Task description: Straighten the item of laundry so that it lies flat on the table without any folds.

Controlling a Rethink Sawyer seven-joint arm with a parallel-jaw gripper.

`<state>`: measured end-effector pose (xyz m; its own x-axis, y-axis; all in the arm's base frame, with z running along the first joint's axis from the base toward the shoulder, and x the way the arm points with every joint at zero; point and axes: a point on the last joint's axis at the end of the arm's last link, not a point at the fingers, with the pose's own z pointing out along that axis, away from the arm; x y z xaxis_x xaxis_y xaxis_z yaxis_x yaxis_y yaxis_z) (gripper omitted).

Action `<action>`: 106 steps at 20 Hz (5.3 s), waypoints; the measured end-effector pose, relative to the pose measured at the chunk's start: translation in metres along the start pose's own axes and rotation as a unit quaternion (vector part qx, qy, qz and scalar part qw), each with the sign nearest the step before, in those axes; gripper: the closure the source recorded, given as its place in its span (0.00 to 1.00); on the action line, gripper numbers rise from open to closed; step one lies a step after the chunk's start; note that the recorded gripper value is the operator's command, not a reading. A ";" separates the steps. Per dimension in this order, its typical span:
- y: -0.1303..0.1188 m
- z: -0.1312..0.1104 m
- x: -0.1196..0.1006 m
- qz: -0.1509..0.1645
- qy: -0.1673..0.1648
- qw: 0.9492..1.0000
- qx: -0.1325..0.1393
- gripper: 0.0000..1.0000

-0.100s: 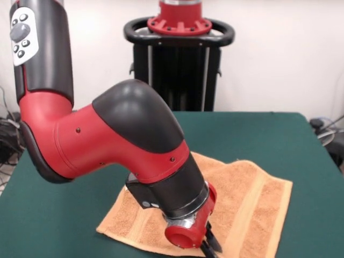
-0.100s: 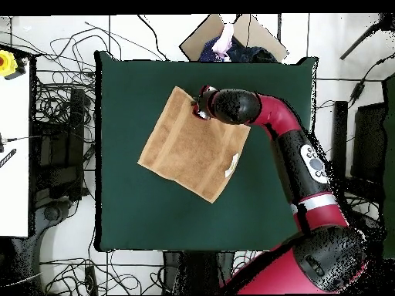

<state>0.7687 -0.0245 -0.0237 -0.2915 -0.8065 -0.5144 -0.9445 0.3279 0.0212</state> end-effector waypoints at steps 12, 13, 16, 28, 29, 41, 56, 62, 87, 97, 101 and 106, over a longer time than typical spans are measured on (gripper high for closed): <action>-0.005 -0.008 -0.005 -0.010 -0.013 0.999 0.050 0.00; -0.003 -0.008 -0.006 -0.011 -0.015 0.998 0.052 0.00; 0.001 -0.009 -0.008 -0.015 -0.018 0.998 0.057 0.00; 0.053 -0.043 -0.024 -0.061 -0.014 0.997 0.049 0.00; 0.058 -0.045 -0.026 -0.062 -0.014 0.997 0.043 0.00; 0.161 -0.088 0.004 -0.050 -0.009 0.996 -0.078 0.00; 0.249 -0.179 0.100 -0.005 0.046 0.999 -0.015 0.00; 0.266 -0.195 0.107 -0.063 0.095 0.992 0.054 0.00; 0.329 -0.112 0.153 -0.043 0.076 0.984 0.157 0.00; 0.335 -0.102 0.144 -0.050 0.070 0.985 0.152 0.00; 0.328 -0.102 0.136 -0.060 0.061 0.980 0.177 0.00; 0.317 -0.103 0.120 -0.085 0.052 0.973 0.208 0.00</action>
<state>0.4185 -0.0674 0.0093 -0.1711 -0.9044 -0.3910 -0.8439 0.3393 -0.4156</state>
